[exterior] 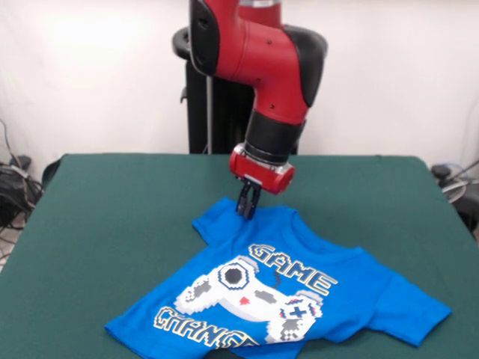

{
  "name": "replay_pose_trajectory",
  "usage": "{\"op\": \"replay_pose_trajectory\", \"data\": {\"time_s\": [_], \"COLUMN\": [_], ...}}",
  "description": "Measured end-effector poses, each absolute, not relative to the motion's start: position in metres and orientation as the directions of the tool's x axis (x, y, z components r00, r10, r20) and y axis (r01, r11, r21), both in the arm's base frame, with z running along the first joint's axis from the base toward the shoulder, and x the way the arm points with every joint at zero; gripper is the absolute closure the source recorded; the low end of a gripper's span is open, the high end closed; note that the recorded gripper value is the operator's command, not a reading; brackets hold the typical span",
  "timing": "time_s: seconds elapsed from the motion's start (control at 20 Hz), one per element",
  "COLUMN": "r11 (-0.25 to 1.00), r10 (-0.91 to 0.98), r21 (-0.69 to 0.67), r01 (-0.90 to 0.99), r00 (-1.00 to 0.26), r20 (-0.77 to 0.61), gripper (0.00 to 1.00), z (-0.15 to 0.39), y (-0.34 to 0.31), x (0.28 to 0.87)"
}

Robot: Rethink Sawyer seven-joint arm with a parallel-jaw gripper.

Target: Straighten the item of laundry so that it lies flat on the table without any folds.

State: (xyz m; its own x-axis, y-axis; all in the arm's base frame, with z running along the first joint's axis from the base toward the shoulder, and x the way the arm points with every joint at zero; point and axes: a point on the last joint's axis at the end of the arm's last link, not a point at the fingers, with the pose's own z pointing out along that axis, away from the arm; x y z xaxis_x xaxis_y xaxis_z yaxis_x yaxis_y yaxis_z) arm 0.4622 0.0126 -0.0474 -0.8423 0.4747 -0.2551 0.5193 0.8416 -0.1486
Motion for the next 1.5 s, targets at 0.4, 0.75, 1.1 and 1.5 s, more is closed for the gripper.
{"op": "replay_pose_trajectory", "data": {"time_s": [0.4,0.75,1.1,1.5], "r11": [0.836,0.826,0.792,0.776], "r10": [0.458,0.462,0.535,0.585], "r21": [-0.203,-0.231,-0.194,-0.137], "r01": [0.510,0.515,0.579,0.616], "r00": [-0.852,-0.852,-0.812,-0.784], "r20": [-0.255,-0.248,-0.234,-0.210], "gripper": [1.00,1.00,1.00,1.00], "z": [-0.049,-0.052,-0.057,-0.056], "y": [0.000,-0.012,-0.036,-0.045], "x": [0.449,0.440,0.444,0.446]}}
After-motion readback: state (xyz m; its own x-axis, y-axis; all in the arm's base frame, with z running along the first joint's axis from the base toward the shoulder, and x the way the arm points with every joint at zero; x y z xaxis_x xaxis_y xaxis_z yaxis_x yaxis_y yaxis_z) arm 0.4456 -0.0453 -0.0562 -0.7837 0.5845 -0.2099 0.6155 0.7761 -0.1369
